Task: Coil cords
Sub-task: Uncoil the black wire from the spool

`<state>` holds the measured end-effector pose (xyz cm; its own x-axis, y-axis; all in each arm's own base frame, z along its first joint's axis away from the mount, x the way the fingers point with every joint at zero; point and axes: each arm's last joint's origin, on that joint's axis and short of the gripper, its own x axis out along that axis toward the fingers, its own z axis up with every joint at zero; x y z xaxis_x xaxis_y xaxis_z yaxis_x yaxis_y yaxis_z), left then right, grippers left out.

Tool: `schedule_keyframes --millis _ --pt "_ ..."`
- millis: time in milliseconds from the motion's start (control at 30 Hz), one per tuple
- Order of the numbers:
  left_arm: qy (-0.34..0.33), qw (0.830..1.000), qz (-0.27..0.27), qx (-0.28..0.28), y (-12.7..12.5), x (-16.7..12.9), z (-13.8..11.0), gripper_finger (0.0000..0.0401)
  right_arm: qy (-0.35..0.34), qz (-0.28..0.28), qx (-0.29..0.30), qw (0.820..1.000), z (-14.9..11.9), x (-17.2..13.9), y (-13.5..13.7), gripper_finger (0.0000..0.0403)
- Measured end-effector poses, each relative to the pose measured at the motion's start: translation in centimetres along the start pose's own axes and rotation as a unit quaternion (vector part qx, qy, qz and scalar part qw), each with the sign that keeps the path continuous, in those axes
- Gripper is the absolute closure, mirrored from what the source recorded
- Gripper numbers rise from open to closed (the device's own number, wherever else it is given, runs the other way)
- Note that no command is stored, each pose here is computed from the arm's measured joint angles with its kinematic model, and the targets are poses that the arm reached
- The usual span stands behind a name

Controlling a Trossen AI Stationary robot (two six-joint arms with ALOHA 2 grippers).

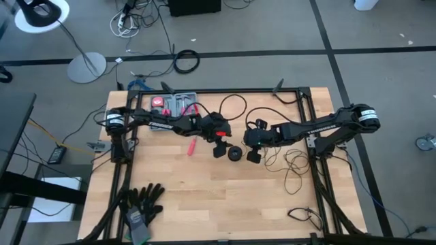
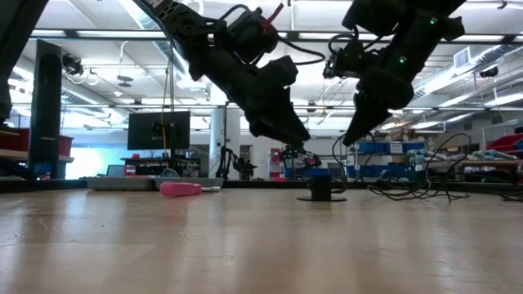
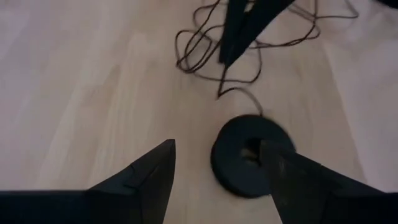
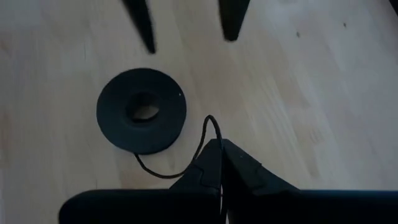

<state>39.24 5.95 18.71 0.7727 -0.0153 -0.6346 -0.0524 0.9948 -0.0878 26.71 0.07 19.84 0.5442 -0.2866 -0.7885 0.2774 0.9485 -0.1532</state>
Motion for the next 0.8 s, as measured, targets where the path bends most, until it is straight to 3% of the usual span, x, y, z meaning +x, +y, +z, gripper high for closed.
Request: schedule_keyframes --millis 367,800 --pt "-0.001 0.999 0.003 0.034 -2.2 2.4 -0.9 0.0162 -0.047 0.007 0.020 0.999 0.9 0.0 0.1 0.0403" --pt "0.053 0.997 0.044 0.031 -1.9 3.5 -2.6 0.0162 -0.068 0.004 0.017 0.998 1.4 -0.1 0.2 0.0402"
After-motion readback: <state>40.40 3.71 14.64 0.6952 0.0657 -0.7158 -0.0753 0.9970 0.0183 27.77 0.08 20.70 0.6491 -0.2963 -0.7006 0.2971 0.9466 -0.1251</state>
